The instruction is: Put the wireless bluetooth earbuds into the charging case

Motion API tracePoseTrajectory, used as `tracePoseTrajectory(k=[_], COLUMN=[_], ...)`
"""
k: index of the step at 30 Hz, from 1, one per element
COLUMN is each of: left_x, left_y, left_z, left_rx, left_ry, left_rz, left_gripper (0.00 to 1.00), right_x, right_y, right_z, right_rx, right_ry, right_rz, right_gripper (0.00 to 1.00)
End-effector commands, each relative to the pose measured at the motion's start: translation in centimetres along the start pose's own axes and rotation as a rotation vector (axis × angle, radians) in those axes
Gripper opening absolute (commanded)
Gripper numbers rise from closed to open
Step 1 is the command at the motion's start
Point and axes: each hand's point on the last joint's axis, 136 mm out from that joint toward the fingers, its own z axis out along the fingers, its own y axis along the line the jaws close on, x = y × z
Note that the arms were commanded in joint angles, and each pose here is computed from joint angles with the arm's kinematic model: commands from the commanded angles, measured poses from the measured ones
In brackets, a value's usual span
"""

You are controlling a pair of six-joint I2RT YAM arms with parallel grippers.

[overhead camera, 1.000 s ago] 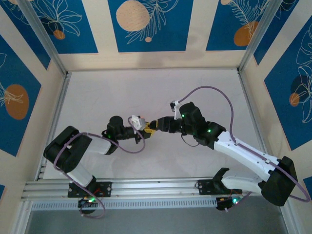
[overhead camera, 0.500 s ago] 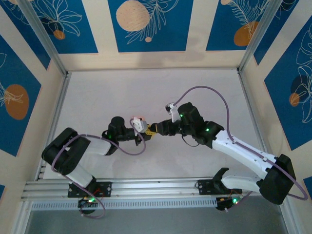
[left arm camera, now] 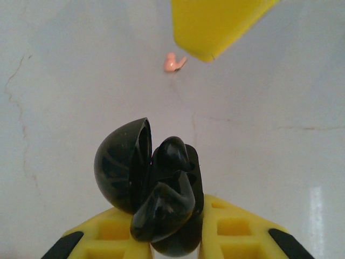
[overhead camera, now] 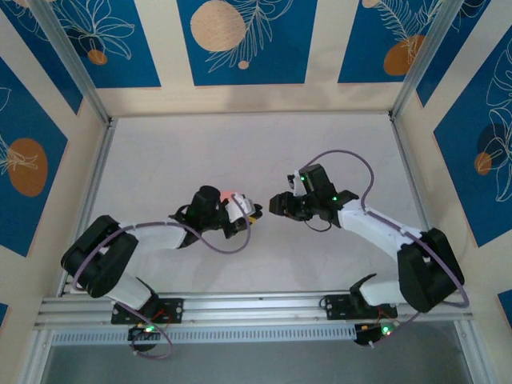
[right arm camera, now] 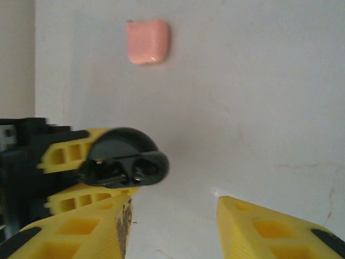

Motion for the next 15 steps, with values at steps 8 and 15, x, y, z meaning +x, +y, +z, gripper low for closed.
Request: tracePoseTrajectory(k=[8,15], left_x=[0.9,1.7], left_y=[1.7,2.0], left_z=[-0.3,0.2], left_rx=[-0.115,-0.139], left_ry=[0.227,0.356], left_rz=[0.071,0.163], left_gripper=[0.18,0.19], right_x=[0.7,0.2], right_y=[-1.5,-3.0], right_z=[3.3,3.7], right_rx=[-0.066,-0.072], right_ry=[0.137,0.133], right_rz=[0.217,0.269], right_gripper=[0.51,0.55])
